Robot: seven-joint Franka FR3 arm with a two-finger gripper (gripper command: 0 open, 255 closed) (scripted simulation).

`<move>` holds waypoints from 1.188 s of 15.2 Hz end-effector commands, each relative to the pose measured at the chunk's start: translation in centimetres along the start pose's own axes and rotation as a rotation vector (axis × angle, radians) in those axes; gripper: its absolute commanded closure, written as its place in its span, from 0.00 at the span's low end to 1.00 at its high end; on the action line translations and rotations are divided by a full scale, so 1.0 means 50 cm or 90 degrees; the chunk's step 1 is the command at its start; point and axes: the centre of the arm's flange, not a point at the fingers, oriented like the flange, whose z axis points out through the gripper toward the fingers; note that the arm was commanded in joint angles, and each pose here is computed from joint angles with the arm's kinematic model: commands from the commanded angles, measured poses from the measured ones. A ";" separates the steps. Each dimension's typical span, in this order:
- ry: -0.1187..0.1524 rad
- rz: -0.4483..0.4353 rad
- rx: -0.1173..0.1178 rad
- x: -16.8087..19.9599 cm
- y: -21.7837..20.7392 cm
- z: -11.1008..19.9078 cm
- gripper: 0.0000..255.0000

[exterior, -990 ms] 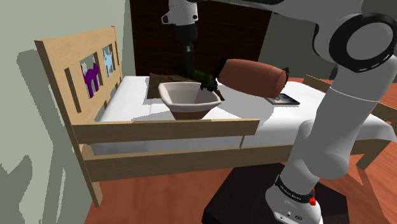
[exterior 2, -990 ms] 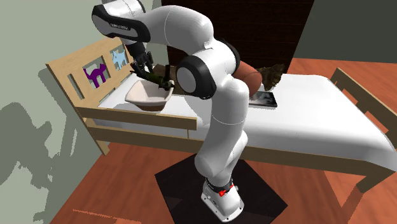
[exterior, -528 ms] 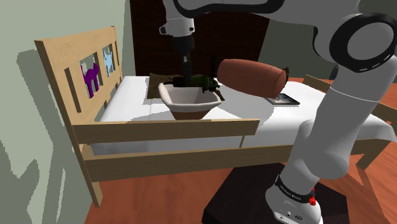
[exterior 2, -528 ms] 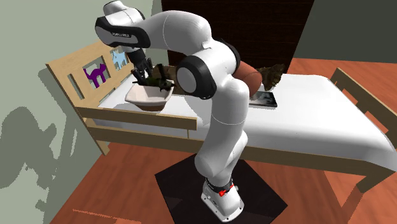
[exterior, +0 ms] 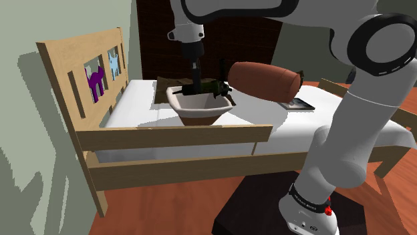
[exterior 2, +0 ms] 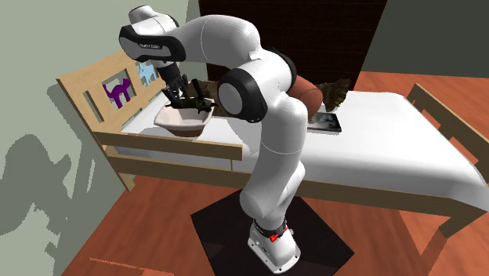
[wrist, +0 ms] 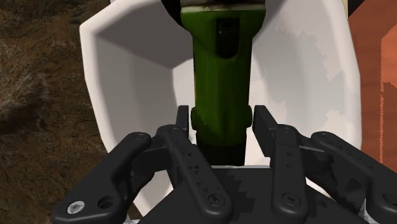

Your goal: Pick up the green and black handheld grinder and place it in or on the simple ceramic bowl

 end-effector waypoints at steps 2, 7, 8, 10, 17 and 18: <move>0.000 0.000 0.000 0.000 0.000 0.000 0.00; 0.000 0.000 0.000 0.000 0.000 0.000 0.00; 0.000 0.000 0.000 0.000 0.000 -0.026 0.00; 0.000 0.000 0.000 0.000 0.000 -0.079 0.00; 0.000 0.000 0.000 0.000 0.000 -0.100 0.00; 0.000 0.000 0.000 0.000 0.000 -0.100 0.00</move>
